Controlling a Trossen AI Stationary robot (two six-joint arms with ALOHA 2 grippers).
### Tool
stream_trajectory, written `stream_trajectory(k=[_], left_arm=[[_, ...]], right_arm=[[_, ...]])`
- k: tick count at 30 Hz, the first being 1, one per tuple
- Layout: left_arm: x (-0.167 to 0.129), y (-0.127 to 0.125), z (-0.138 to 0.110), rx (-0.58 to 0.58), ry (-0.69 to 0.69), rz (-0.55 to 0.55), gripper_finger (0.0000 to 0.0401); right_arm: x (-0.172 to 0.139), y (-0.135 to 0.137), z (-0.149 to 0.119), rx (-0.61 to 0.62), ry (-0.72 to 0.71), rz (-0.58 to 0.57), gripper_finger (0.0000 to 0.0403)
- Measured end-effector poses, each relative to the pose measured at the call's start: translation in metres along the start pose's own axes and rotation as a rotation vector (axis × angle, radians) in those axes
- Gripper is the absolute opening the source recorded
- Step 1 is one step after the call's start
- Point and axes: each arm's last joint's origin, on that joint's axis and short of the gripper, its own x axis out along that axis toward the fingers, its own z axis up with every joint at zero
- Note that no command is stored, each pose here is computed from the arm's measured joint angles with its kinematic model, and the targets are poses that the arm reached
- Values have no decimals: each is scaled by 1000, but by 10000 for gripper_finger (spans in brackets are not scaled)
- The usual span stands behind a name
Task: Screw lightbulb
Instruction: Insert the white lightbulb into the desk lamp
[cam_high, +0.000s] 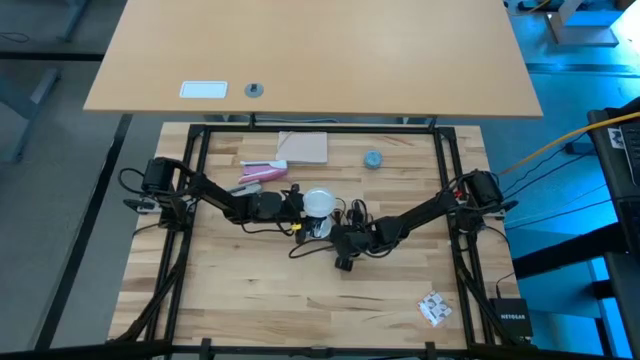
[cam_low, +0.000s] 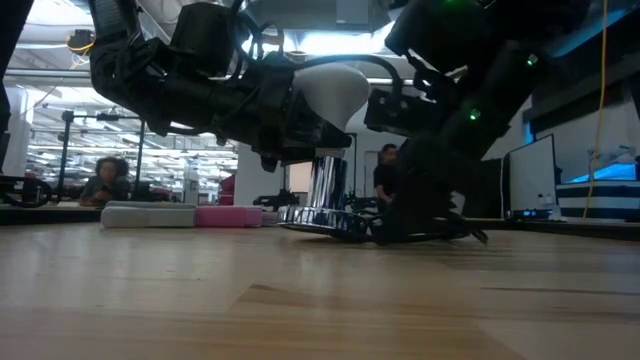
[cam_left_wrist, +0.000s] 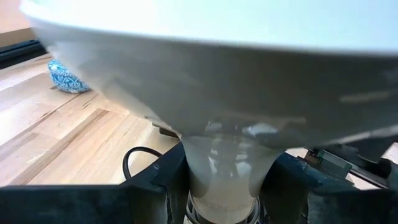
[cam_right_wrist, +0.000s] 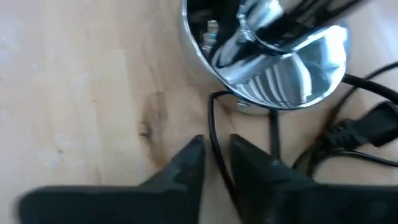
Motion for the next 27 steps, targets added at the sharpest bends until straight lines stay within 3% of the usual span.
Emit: stream_trajectory(k=[2, 4, 8, 13, 18, 27], left_arm=[[0, 0, 0, -8, 0, 1, 152], [0, 0, 0, -14, -1, 3, 152], [0, 0, 0, -28, -8, 21, 152], [0, 2, 1, -51, -17, 57, 153], [0, 3, 1, -50, -25, 96, 153], [0, 4, 0, -61, -27, 143, 153]], right_arm=[[1, 1, 2, 7, -18, 16, 27], [1, 2, 4, 16, -45, 31, 13], [0, 5, 11, 69, -111, 63, 28], [-1, 8, 18, 98, -187, 85, 9], [0, 9, 22, 115, -231, 94, 21], [25, 17, 18, 141, -302, 128, 14]])
